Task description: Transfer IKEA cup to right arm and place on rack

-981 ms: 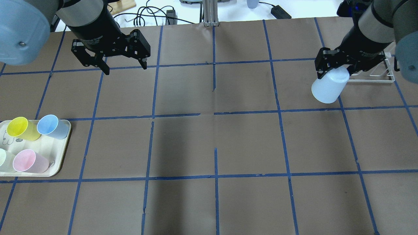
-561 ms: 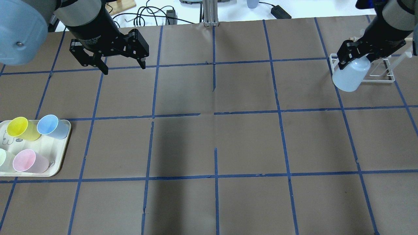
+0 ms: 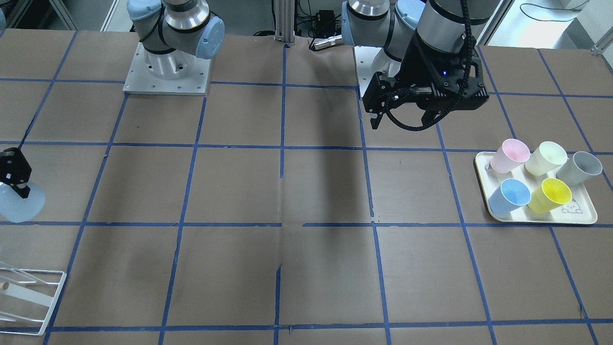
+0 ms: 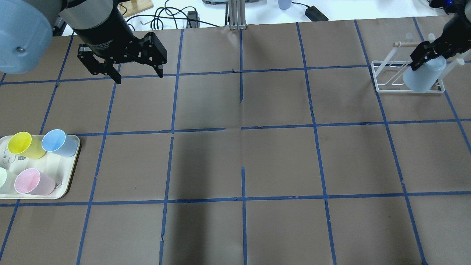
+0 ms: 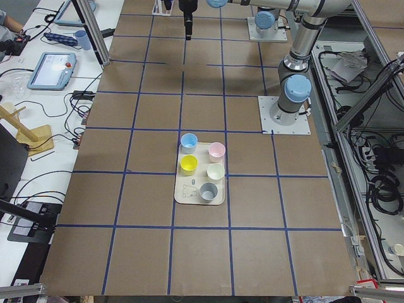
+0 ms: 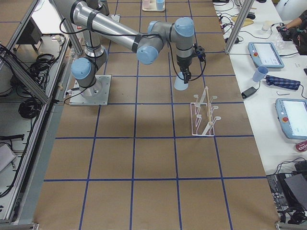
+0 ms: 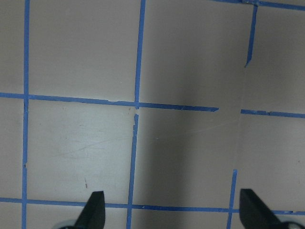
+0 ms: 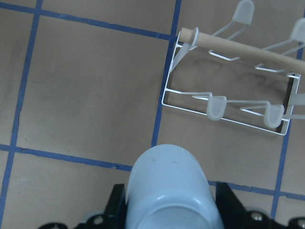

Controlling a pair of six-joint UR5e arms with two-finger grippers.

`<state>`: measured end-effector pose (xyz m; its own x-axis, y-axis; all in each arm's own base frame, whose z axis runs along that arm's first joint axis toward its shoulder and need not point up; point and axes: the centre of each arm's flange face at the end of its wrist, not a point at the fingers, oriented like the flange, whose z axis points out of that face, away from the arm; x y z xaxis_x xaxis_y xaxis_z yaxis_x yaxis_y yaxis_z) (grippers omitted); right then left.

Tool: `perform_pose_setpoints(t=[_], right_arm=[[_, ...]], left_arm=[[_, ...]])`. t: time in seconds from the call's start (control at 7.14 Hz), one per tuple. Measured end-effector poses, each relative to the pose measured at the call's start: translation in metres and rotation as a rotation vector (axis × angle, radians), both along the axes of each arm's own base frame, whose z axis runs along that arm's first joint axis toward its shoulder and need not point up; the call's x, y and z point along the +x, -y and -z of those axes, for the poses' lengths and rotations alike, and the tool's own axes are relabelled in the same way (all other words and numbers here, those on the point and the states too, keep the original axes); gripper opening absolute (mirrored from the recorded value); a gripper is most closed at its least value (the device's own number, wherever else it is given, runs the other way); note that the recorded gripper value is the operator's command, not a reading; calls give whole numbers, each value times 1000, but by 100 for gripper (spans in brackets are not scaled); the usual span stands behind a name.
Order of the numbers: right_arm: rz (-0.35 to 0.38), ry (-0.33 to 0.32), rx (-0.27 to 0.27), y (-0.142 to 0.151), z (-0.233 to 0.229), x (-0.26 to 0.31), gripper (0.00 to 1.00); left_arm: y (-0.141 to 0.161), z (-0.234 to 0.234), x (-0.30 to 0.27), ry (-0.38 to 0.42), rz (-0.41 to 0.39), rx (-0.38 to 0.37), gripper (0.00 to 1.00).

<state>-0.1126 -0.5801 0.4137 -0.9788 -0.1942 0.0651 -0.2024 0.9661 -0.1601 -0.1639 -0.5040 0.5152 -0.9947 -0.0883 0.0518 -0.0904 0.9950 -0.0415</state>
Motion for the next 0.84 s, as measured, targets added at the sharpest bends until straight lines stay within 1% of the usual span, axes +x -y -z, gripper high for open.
perform_pose_setpoints(t=[0.42, 0.84], right_arm=[[-32, -11, -6, 34, 8, -20, 39], [-46, -20, -23, 57, 23, -32, 40]], left_arm=[[0, 0, 0, 0, -1, -2, 100], [1, 0, 1, 0, -1, -4, 100]])
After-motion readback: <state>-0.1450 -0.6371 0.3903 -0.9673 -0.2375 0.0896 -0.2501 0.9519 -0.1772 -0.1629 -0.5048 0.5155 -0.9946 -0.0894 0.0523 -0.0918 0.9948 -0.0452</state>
